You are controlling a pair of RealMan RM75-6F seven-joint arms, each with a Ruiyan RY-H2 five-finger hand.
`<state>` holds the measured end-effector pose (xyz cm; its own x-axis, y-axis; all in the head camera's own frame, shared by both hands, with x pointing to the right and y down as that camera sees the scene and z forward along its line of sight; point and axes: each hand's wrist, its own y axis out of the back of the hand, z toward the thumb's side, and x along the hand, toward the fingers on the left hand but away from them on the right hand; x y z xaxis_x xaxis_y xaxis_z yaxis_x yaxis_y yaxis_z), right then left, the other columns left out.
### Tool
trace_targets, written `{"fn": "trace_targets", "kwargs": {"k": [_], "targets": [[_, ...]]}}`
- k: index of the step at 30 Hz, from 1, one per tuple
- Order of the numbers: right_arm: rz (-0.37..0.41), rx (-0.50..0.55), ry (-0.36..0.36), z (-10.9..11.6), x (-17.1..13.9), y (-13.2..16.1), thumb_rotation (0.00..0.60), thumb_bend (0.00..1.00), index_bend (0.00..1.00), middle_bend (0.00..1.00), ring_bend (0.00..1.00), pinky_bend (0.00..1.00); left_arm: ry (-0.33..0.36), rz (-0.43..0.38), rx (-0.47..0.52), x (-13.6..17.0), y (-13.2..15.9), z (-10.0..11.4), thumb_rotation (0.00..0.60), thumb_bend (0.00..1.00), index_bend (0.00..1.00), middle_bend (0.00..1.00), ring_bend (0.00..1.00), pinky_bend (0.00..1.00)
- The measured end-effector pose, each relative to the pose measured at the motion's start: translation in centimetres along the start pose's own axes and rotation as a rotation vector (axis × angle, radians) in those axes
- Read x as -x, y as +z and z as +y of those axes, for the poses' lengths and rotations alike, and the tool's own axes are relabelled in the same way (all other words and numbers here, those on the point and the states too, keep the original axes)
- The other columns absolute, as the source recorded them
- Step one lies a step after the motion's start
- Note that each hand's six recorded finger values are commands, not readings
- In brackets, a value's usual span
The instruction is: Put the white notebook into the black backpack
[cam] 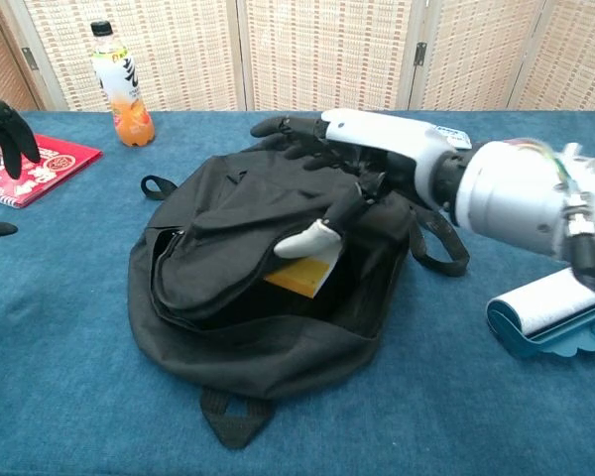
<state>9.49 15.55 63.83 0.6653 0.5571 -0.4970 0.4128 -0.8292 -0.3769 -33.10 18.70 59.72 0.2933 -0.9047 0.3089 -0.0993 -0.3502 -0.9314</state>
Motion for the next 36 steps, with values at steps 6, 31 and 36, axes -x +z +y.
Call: {"fn": "trace_targets", "kwargs": {"k": [6, 31, 36], "targets": [[0.014, -0.088, -0.104, 3.9, -3.9, -0.9, 0.600, 0.20, 0.00, 0.10, 0.09, 0.06, -0.004, 0.100, -0.025, -0.8, -3.1, 0.2, 0.600, 0.03, 0.43, 0.53, 0.47, 0.46], [-0.450, -0.525, -0.553, 12.3, -27.5, -12.8, 0.534, 0.29, 0.00, 0.08, 0.06, 0.10, 0.008, 0.299, -0.135, 5.7, -8.6, 1.9, 0.600, 0.09, 0.33, 0.38, 0.32, 0.29], [-0.489, -0.510, -0.573, 12.0, -30.0, -13.8, 0.532, 0.29, 0.00, 0.08, 0.06, 0.10, 0.002, 0.305, -0.132, 7.3, -8.0, 2.3, 0.600, 0.09, 0.33, 0.38, 0.32, 0.29]]}}
